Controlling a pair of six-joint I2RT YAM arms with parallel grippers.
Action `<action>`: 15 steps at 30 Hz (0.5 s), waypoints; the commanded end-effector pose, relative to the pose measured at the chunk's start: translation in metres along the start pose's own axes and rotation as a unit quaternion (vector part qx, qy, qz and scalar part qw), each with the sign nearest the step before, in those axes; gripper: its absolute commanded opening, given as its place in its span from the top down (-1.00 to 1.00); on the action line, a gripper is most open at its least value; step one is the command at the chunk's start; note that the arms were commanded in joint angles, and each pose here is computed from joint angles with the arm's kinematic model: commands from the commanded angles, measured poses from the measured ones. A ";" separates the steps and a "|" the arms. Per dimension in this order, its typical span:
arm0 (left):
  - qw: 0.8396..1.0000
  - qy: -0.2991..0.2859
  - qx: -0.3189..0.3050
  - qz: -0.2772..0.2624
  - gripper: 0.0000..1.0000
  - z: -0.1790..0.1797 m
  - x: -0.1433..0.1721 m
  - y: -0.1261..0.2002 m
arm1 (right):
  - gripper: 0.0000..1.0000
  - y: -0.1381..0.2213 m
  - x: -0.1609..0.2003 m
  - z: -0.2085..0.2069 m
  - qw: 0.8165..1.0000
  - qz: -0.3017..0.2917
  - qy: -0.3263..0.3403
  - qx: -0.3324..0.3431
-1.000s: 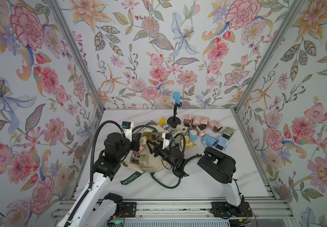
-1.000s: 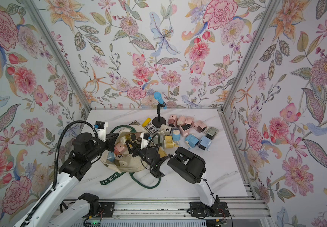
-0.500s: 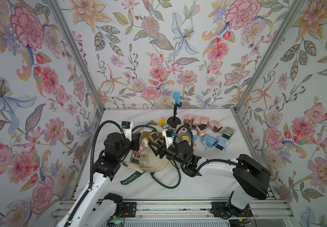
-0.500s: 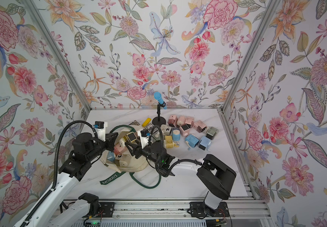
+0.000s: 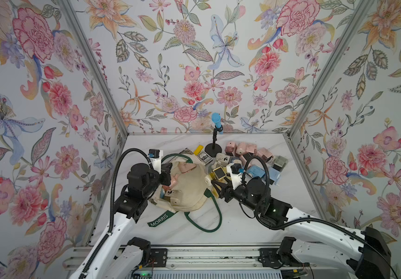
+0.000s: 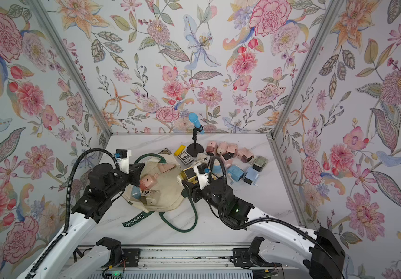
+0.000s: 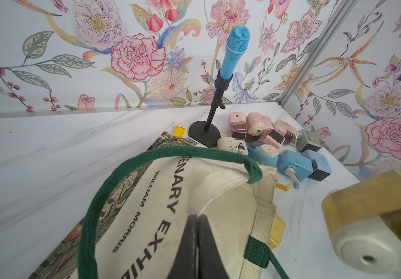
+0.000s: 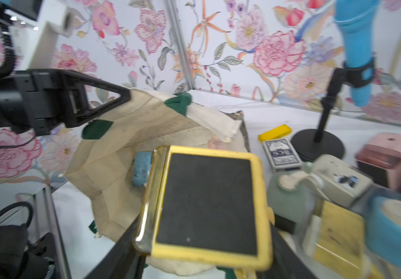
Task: Take out the pencil sharpeners from the tote bags
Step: Place the pencil sharpener at the center of the board.
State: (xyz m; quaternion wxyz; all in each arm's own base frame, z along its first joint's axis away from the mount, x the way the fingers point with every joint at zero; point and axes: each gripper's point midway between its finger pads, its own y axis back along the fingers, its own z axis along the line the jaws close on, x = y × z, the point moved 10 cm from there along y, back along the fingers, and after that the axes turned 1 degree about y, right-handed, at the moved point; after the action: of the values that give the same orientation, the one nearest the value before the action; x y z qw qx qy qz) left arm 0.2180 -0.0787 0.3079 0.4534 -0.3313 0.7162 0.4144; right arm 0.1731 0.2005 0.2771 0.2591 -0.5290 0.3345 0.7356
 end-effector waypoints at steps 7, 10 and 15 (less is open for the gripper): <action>1.000 -0.005 -0.012 -0.012 1.00 0.000 -0.003 0.004 | -0.01 0.014 0.039 -0.066 0.976 0.120 -0.031 0.176; 1.000 -0.006 -0.014 -0.014 1.00 0.000 -0.003 0.005 | -0.02 0.009 0.045 -0.070 0.970 0.148 -0.028 0.193; 1.000 -0.005 -0.011 -0.015 1.00 0.000 -0.004 0.006 | -0.04 -0.006 0.058 -0.074 0.958 0.195 -0.022 0.209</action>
State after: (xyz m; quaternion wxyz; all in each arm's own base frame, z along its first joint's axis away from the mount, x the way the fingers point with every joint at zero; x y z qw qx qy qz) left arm 0.2179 -0.0775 0.3083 0.4521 -0.3363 0.7123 0.4186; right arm 0.1979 0.1474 0.2001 0.2157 -0.3823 0.5606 0.7022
